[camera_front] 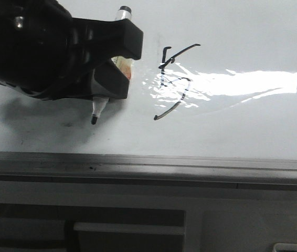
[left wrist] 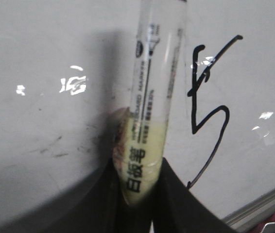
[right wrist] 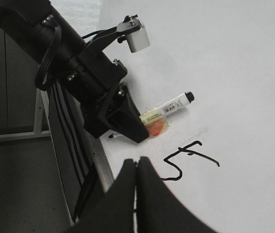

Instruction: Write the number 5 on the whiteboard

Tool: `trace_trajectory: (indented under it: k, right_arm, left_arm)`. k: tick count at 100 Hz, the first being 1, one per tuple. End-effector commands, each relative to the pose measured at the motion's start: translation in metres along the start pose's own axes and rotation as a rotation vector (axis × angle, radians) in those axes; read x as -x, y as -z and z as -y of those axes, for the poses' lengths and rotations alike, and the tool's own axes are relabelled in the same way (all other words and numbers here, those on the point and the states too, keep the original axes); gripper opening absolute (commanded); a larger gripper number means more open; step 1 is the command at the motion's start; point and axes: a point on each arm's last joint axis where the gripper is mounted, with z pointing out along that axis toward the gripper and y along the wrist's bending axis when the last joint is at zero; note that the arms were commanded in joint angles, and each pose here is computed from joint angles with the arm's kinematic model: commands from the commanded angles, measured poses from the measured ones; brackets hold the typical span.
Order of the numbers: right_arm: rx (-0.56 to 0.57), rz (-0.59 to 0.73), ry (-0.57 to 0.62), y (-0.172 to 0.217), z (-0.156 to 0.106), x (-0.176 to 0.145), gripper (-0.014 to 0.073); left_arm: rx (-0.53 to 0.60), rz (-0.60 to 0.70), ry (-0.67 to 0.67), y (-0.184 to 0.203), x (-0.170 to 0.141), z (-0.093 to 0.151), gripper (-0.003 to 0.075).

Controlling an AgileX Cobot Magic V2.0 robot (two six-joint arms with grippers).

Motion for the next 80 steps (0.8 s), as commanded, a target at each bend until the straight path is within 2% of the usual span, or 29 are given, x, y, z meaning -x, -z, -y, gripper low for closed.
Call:
trace_trajectory:
  k: [1, 80]
  right_arm:
    - [-0.061, 0.076, -0.011, 0.0053, 0.0076, 0.0131, -0.0062]
    - [-0.059, 0.078, -0.017, 0.0053, 0.0074, 0.0133, -0.0062]
  left_arm:
    - [0.104, 0.075, 0.055, -0.0059, 0.0084, -0.0105, -0.0020]
    - [0.132, 0.083, 0.075, -0.0079, 0.0078, -0.0131, -0.0018]
